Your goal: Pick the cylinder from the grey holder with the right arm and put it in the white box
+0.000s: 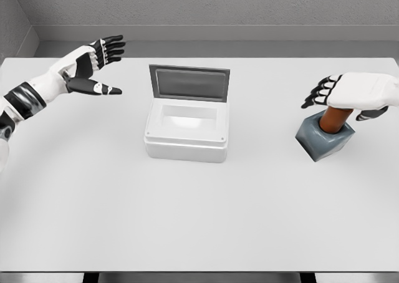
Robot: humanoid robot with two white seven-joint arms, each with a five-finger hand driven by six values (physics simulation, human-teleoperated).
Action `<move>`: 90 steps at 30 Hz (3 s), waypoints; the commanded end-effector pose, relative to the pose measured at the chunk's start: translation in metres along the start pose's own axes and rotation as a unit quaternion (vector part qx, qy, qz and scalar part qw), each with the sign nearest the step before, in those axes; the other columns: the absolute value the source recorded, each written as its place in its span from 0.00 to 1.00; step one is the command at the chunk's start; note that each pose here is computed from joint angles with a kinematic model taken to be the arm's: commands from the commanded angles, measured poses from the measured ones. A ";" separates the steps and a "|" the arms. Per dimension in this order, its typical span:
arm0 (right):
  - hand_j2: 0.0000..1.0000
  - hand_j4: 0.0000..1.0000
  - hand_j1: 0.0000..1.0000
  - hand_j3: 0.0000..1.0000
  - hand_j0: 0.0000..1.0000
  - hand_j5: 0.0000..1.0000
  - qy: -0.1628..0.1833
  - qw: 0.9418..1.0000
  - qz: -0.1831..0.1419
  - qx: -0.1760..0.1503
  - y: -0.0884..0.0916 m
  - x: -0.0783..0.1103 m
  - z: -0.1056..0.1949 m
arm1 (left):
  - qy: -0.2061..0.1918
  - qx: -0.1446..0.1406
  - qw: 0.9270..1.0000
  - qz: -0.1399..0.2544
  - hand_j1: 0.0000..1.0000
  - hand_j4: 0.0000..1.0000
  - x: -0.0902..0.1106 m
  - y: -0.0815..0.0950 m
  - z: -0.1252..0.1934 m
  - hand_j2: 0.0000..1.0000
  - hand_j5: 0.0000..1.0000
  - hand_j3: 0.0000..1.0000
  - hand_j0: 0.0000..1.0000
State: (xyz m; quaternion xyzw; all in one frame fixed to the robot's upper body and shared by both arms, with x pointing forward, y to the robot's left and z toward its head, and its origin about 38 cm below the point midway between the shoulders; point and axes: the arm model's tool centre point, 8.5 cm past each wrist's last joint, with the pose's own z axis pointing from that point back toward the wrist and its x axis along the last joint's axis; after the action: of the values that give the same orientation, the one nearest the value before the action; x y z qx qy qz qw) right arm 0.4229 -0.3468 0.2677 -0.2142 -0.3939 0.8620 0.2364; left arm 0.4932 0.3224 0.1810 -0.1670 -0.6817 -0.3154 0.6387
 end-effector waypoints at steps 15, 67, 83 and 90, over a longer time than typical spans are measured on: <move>0.57 0.57 0.57 0.57 0.57 0.57 -0.001 1.000 0.005 0.006 0.002 0.003 0.000 | 0.000 0.001 1.000 -0.003 1.00 1.00 0.001 0.001 0.000 1.00 1.00 1.00 1.00; 0.50 0.50 0.50 0.50 0.50 0.50 -0.035 0.995 0.071 -0.062 -0.060 0.030 -0.007 | -0.001 0.004 1.000 -0.009 1.00 1.00 0.004 0.005 0.004 1.00 1.00 1.00 1.00; 0.50 0.50 0.50 0.50 0.50 0.50 -0.075 0.989 0.080 -0.101 -0.085 0.052 -0.035 | -0.001 0.006 1.000 -0.010 1.00 1.00 0.005 0.007 0.005 1.00 1.00 1.00 1.00; 0.50 0.50 0.50 0.50 0.50 0.50 -0.086 0.987 0.082 -0.110 -0.091 0.058 -0.044 | -0.002 0.006 1.000 -0.011 1.00 1.00 0.005 0.007 0.005 1.00 1.00 1.00 1.00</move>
State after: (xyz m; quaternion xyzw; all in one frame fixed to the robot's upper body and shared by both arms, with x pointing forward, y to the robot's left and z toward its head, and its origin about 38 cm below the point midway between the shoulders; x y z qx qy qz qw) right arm 0.4226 -0.2382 0.3022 -0.1980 -0.4825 0.8466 0.1057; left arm 0.4932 0.3292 0.1866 -0.1552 -0.6851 -0.3196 0.6360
